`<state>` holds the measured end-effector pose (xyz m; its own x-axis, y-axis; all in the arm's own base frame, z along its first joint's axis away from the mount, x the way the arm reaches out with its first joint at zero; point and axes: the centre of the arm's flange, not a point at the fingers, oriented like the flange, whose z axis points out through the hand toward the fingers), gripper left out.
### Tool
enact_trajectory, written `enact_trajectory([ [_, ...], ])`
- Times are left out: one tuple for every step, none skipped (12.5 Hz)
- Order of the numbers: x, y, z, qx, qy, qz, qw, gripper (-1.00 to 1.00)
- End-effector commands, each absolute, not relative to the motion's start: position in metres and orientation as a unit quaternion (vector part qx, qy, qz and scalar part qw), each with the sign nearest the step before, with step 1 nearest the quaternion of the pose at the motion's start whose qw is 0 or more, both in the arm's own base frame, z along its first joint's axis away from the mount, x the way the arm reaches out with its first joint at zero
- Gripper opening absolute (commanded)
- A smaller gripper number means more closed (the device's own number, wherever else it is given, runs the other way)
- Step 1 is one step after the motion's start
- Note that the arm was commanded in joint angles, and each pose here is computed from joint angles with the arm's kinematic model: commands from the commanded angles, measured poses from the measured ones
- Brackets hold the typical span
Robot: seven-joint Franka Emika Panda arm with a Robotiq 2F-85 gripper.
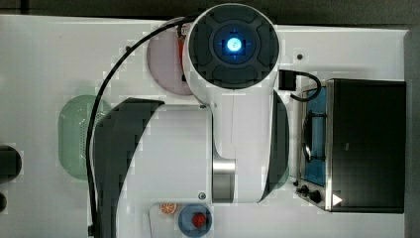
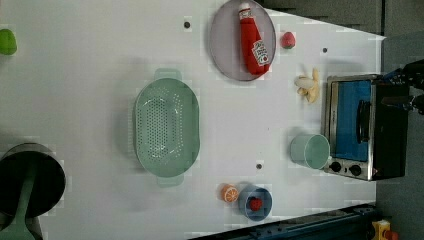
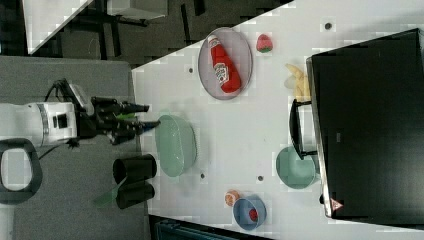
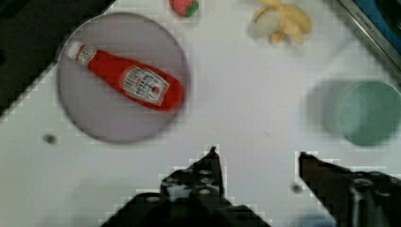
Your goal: Drag strainer left to right.
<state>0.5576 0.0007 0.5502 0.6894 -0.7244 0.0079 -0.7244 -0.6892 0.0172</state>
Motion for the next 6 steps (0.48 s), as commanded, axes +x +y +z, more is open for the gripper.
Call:
enact_trajectory([
  [0.476,-0.035,0.642,0.885,-0.466,0.009,0.005,0.60],
  [0.477,-0.031,0.642,0.886,-0.463,0.011,0.003,0.82],
  [0.478,-0.021,0.643,0.890,-0.455,0.012,0.000,0.99],
  [0.479,-0.001,0.642,0.898,-0.440,0.009,-0.005,1.00],
  [0.480,0.025,0.640,0.907,-0.420,0.004,-0.010,1.00],
  [0.479,0.055,0.637,0.917,-0.398,0.000,-0.009,1.00],
])
